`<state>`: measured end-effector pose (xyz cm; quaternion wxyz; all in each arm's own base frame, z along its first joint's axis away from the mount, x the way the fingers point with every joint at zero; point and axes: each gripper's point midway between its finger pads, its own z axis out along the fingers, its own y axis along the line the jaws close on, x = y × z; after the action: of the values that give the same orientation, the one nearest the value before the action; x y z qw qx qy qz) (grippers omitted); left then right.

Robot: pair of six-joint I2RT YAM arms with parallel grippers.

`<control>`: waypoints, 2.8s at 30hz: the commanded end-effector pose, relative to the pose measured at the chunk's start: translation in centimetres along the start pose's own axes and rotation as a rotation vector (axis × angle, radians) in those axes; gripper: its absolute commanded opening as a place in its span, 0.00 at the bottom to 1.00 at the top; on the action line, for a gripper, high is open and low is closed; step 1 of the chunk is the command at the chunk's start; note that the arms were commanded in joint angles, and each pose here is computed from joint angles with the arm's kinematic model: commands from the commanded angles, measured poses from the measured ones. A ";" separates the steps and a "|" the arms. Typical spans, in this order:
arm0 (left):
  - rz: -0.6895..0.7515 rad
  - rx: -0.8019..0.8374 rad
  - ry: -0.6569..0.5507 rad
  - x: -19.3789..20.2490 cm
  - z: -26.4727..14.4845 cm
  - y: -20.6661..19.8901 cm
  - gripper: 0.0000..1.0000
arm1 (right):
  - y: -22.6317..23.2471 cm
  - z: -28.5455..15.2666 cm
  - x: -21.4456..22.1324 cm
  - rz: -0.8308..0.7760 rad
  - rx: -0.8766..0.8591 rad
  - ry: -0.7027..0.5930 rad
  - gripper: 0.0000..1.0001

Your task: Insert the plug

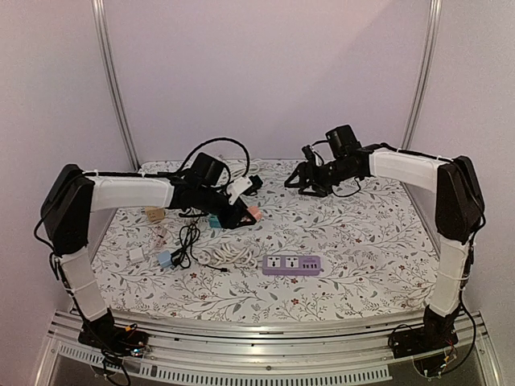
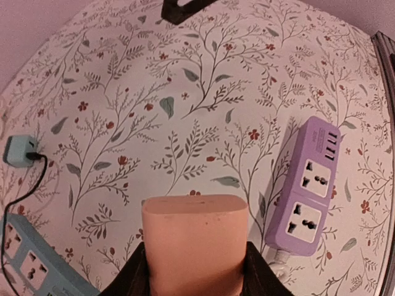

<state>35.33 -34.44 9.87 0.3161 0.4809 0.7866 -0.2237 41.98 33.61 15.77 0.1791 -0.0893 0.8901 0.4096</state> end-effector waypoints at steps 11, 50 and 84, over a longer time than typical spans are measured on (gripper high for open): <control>0.302 -0.084 -0.384 -10.3 -3.2 -7.4 0.00 | 9.5 -4.8 6.9 -0.245 -0.170 0.080 0.72; 0.240 -0.040 -0.306 -7.4 -5.4 -10.0 0.99 | 3.1 -8.1 10.6 -0.539 0.210 0.216 0.00; -0.120 -0.545 -0.111 3.3 -8.7 1.4 0.99 | -0.8 1.3 18.3 -1.434 0.266 0.644 0.00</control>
<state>32.76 -26.91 13.59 0.4631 0.3258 0.8223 -0.0572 25.33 34.74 8.46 0.1665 -0.7241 0.6658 0.0686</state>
